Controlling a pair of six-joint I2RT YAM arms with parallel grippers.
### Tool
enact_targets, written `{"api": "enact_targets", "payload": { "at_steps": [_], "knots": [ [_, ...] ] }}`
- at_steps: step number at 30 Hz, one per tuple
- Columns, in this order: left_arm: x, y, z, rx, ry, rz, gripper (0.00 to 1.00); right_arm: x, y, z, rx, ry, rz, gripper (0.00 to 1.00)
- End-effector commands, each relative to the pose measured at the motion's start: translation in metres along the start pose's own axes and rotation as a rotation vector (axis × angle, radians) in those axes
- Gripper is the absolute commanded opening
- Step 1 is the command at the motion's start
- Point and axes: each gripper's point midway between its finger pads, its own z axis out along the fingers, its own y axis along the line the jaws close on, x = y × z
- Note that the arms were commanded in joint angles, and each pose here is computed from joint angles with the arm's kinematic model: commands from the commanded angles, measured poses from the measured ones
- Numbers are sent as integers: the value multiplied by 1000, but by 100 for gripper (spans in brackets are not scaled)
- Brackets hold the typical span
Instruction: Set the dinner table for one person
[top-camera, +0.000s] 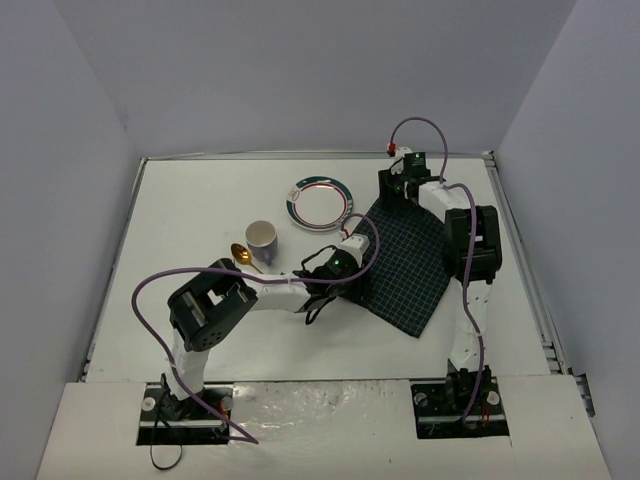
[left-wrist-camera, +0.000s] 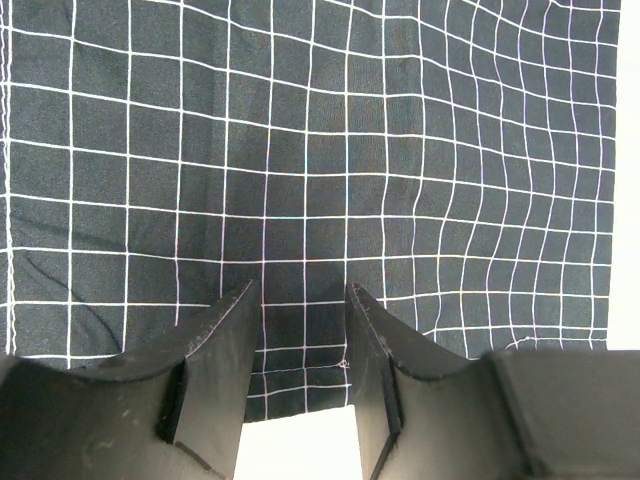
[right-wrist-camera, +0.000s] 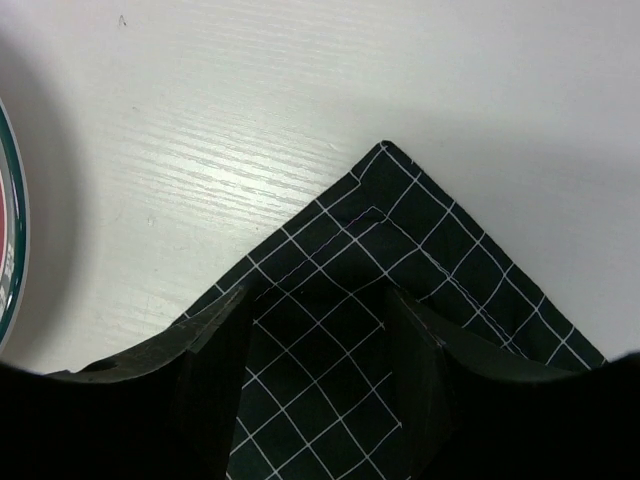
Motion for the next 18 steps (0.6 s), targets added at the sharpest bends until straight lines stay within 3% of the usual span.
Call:
{"api": "enact_targets", "payload": {
  "at_steps": [1,7,10,13,18],
  "knots": [
    [21,11,-7,-57,78,-11,37,-34,3,-7,-16,-68,-4,52],
    [6,7,-9,-70,59,9,43,-75,3,-34,-4,-141,-15,53],
    [-11,0,-8,-72,35,26,46,-112,-4,-73,29,-228,12,55],
    [-31,-11,-11,-56,8,46,50,-135,-19,-118,69,-305,79,67],
    [-78,-31,-30,-47,-81,88,59,-133,-41,-180,134,-365,184,74]
  ]
}}
